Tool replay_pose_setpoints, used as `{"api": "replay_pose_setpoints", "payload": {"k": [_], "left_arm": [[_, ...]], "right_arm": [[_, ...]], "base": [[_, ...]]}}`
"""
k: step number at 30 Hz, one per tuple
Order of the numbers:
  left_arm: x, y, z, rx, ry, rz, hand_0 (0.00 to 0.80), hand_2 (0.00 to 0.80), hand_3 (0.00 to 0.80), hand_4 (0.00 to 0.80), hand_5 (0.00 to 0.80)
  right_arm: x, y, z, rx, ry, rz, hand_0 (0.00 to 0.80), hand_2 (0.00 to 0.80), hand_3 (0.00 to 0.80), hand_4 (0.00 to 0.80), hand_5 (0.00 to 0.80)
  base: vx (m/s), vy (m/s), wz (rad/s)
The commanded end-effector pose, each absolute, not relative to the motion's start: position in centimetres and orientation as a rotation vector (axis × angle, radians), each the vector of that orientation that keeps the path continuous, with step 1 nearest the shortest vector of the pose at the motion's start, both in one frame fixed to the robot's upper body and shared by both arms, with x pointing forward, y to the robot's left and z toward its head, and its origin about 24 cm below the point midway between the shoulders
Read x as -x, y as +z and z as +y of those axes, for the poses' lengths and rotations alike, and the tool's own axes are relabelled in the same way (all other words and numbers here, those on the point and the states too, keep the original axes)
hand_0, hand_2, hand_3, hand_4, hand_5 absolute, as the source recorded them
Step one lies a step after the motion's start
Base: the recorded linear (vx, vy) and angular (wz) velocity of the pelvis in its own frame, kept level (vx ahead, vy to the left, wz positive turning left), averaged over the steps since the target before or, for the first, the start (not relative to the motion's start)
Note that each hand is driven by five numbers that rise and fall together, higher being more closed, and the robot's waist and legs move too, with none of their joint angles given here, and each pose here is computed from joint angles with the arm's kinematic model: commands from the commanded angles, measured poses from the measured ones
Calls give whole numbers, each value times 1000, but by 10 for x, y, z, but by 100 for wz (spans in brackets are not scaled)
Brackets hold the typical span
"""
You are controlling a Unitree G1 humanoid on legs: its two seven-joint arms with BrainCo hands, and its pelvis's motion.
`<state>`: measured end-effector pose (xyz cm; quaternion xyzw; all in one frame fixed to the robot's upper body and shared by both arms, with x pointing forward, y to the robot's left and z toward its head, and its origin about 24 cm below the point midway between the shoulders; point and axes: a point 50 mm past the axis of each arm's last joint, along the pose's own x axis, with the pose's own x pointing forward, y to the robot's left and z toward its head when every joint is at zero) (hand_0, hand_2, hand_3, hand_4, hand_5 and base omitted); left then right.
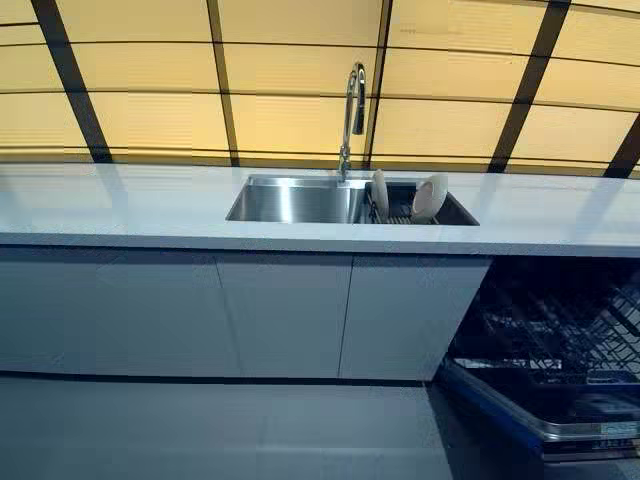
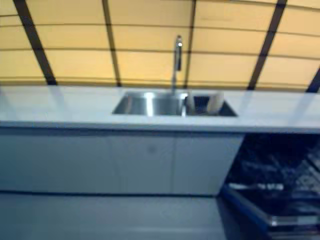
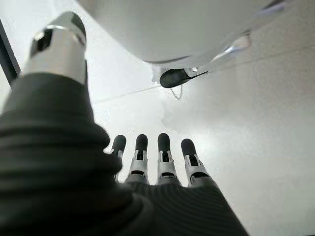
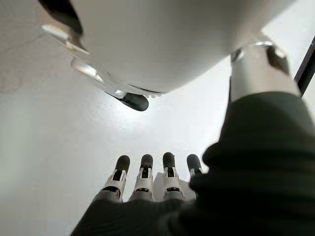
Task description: Take plates into dishwasher
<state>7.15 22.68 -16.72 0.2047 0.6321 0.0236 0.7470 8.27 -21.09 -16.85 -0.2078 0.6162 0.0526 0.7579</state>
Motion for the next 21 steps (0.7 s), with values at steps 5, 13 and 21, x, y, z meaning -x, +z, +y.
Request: {"api": "replay_pose_setpoints", "payload": {"k": [5, 13, 21], "left_arm": [[-94, -166, 215, -421, 42, 1339, 0, 0, 0, 0, 0], [-91, -167, 213, -411, 11, 1353, 0, 0, 0, 0, 0], [-91, -167, 212, -430, -6, 1352, 0, 0, 0, 0, 0]], "right_arm": [[-97, -166, -212, 505, 133, 1331, 0, 0, 0, 0, 0], [-99, -166, -211, 507, 141, 1328, 0, 0, 0, 0, 0], [-98, -166, -210, 522, 155, 1328, 0, 0, 0, 0, 0]], "base": [[0, 0, 0], [0, 0, 0], [0, 0, 0]]}}
